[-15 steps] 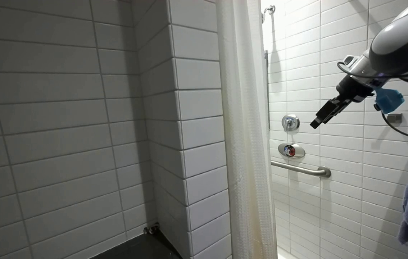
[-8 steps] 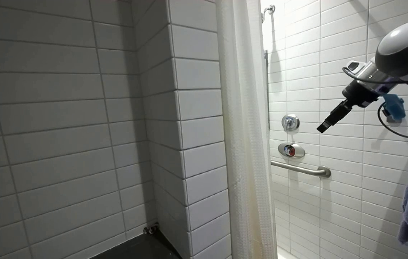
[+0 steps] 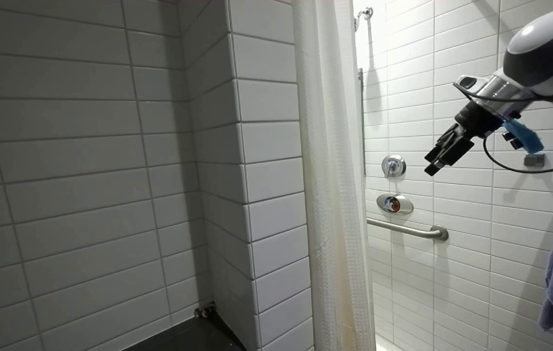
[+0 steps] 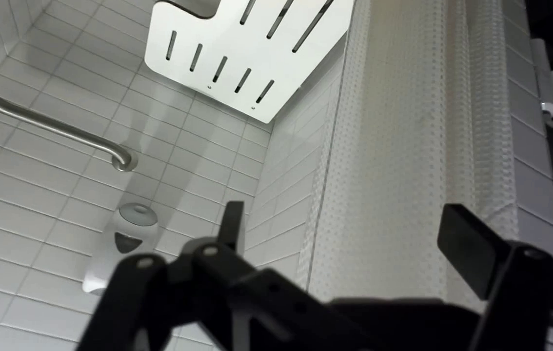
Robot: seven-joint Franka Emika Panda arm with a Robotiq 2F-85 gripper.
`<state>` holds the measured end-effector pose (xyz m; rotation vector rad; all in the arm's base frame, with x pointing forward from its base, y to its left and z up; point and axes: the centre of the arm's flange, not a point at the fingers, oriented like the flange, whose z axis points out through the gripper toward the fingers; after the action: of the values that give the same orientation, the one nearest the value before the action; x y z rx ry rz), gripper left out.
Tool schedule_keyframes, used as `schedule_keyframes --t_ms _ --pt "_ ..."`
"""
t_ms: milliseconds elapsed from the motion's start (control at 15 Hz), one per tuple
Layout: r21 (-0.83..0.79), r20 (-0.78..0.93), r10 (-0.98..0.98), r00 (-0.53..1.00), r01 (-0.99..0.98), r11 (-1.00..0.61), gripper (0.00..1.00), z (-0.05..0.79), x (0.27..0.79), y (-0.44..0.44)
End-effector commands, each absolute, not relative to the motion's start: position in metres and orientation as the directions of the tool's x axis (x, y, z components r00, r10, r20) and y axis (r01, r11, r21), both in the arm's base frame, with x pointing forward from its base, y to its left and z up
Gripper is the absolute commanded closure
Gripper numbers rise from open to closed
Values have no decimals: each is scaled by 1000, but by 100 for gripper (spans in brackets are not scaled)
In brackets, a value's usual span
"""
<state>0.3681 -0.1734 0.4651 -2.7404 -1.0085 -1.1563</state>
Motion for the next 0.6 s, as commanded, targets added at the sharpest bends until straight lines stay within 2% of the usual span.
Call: schedule_keyframes --t_ms 0,533 --pt "243 656 607 449 635 -733 0 480 380 -178" --pt "201 687 636 351 750 -631 0 492 398 -177"
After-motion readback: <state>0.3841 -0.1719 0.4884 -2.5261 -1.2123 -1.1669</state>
